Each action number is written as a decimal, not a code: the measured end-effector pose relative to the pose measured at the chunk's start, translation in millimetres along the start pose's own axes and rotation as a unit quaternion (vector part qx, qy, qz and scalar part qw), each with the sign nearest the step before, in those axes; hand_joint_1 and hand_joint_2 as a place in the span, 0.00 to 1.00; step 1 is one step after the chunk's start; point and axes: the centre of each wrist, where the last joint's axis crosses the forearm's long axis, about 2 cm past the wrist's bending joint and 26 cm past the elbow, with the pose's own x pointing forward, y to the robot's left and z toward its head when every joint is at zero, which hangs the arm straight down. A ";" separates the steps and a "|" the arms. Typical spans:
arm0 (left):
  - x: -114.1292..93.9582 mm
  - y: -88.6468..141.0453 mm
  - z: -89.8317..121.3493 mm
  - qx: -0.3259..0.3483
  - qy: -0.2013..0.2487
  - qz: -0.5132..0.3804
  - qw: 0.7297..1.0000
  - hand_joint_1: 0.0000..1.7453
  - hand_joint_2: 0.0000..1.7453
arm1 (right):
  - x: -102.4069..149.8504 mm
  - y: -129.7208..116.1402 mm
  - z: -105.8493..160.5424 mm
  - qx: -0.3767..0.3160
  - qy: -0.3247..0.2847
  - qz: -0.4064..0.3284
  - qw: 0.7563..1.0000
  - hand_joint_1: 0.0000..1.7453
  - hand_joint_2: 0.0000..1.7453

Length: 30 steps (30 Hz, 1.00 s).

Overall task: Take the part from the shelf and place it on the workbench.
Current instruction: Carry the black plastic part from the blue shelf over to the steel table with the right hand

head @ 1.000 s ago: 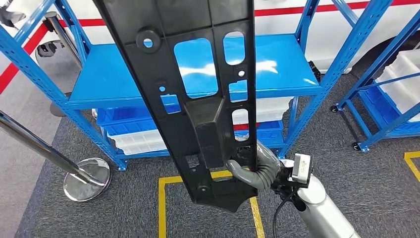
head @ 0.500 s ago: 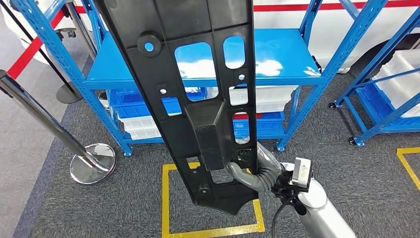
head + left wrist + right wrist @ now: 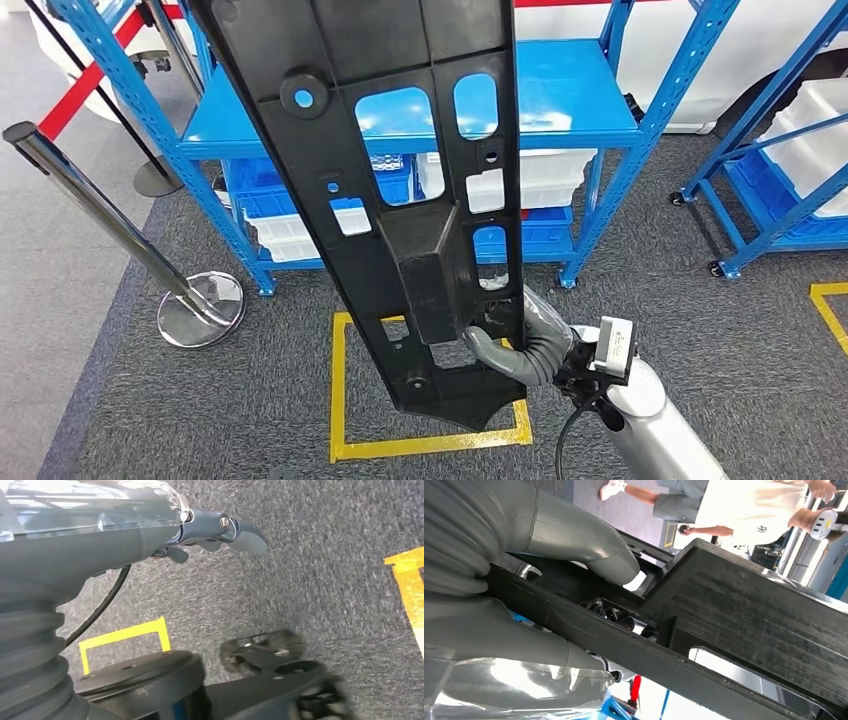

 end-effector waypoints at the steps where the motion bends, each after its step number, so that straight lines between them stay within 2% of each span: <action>1: 0.4 0.2 -0.1 0.002 -0.002 -0.002 1.000 0.00 1.00 | 0.1 -0.2 0.0 0.000 0.001 0.000 1.000 1.00 1.00; 30: -4.9 -1.1 1.4 0.002 0.003 -0.007 1.000 0.00 1.00 | -0.5 -0.1 4.0 -0.007 0.012 -0.021 1.000 1.00 1.00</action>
